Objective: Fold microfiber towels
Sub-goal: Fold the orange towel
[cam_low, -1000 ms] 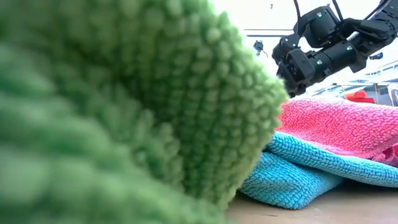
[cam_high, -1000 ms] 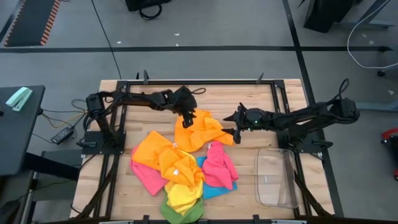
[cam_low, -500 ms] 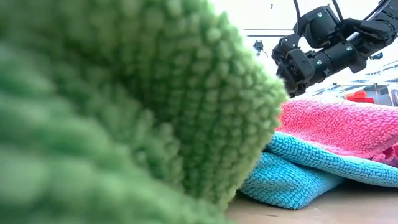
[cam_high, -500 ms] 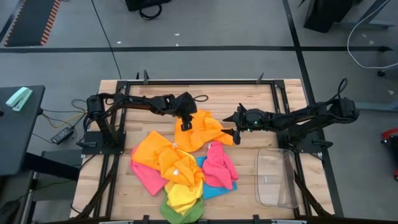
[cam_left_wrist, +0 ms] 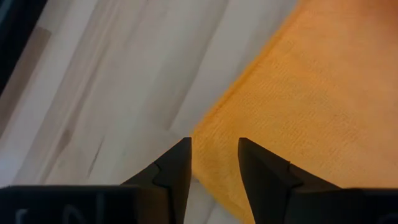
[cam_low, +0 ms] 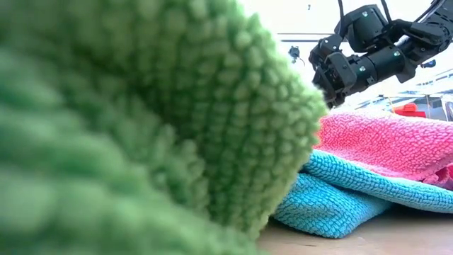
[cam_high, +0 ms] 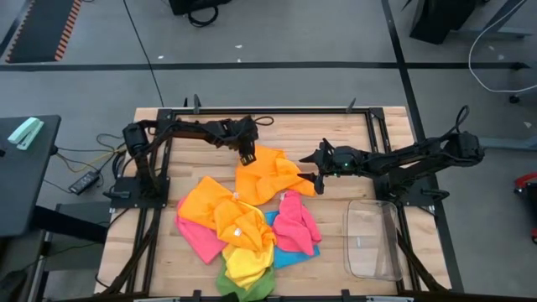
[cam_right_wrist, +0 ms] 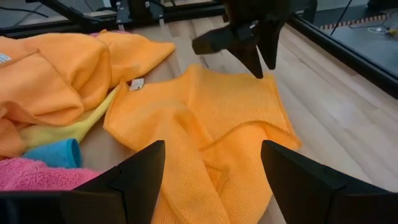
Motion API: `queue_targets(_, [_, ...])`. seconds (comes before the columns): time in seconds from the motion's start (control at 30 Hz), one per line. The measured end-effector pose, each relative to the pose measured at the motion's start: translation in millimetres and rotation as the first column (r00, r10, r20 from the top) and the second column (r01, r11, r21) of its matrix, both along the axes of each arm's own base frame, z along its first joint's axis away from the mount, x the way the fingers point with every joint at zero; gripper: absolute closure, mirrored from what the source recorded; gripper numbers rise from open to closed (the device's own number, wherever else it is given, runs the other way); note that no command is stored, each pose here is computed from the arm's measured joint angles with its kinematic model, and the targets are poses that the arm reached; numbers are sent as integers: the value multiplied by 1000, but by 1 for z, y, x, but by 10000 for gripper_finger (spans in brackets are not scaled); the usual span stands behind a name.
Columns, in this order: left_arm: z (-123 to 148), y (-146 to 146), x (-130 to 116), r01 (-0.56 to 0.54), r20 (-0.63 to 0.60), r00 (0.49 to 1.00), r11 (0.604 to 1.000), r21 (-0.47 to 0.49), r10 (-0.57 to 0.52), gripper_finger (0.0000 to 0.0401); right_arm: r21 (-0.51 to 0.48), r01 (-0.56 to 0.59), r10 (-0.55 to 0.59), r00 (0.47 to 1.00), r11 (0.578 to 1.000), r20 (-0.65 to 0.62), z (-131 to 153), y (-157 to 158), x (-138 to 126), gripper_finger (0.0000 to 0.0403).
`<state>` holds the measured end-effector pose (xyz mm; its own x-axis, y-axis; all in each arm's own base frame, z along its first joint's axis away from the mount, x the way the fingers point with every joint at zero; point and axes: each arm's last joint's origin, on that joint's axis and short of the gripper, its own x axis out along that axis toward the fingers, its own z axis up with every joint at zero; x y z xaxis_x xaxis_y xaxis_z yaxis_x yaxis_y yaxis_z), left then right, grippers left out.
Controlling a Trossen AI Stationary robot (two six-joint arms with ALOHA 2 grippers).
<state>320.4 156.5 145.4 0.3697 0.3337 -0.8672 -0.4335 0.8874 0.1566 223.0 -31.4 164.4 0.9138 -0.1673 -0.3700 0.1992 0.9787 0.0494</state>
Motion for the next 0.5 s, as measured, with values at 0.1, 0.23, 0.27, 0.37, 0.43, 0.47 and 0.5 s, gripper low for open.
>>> queue_targets(0.1, [0, 3, 0, 11, -7, 1000, 1000, 10, -11, 231, -7, -3, 3, 1000, 1000, 2, 0, 0, 0, 128])
queue_targets(0.23, [-6, 7, -3, 0, -36, 999, 1000, -4, 0, 206, -3, -15, 15, 1000, 1000, 9, 1, 0, 0, 128])
queue_targets(0.27, [-7, 8, -5, 0, -49, 999, 1000, -8, 0, 202, -1, -21, 21, 1000, 1000, 10, 1, 1, 0, 128])
queue_targets(0.37, [-11, 9, -4, 17, -60, 998, 1000, -8, -18, 194, 0, -24, 24, 1000, 1000, 11, 1, 1, 0, 128])
queue_targets(0.43, [-14, 9, -3, 29, -66, 997, 1000, -8, -29, 195, 0, -23, 23, 1000, 1000, 10, 1, 1, 0, 128])
queue_targets(0.47, [-15, 9, -1, 40, -63, 997, 999, -2, -40, 197, 1, -23, 23, 1000, 1000, 10, 1, 1, 0, 128])
queue_targets(0.5, [-15, 8, -1, 48, -68, 997, 999, -1, -48, 201, 1, -25, 25, 1000, 1000, 11, 1, 1, 0, 128])
